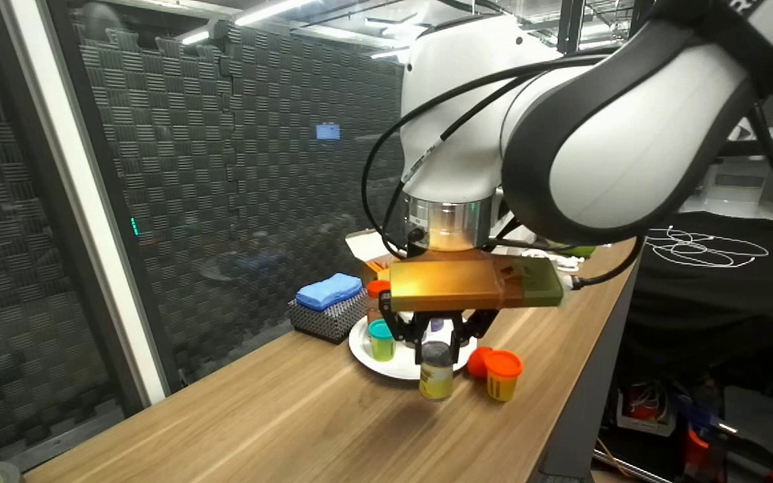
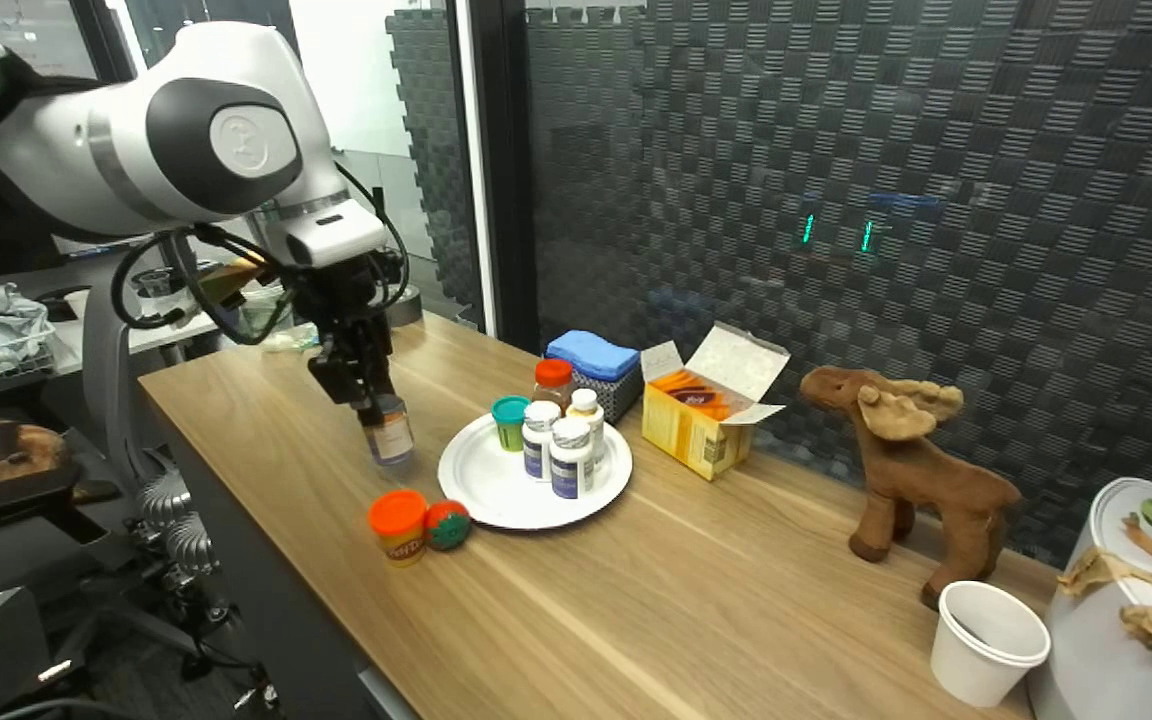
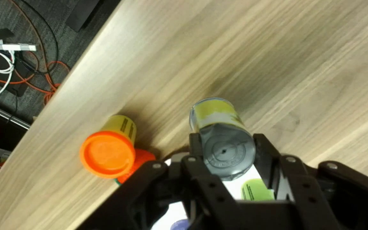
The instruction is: Put the bottles on the tray
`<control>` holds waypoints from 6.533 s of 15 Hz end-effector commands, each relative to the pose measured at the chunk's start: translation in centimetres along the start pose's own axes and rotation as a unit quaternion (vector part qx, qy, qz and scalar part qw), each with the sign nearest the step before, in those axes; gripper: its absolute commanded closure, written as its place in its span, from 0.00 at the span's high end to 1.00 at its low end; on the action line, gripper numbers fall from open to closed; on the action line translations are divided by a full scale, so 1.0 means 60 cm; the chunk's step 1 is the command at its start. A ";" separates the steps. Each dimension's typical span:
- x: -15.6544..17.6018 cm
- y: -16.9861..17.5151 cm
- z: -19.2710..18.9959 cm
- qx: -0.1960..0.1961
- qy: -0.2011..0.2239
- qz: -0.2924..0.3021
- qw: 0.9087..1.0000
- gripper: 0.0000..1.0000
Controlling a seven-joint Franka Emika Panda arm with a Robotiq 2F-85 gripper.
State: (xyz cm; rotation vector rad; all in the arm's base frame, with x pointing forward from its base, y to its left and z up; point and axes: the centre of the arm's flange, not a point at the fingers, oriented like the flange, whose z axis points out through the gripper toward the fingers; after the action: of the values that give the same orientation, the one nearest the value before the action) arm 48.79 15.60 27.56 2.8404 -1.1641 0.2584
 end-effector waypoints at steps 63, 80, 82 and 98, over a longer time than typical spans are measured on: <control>0.096 0.154 0.098 -0.012 -0.115 -0.158 0.981 1.00; 0.097 0.150 0.043 0.011 -0.080 -0.152 0.985 0.29; 0.103 0.141 0.014 0.021 -0.070 -0.148 0.986 0.29; 0.227 0.052 0.094 0.000 0.021 -0.018 1.000 0.29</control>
State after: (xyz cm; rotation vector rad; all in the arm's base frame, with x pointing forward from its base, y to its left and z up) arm 53.79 3.19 24.85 2.8647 -1.0300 0.2359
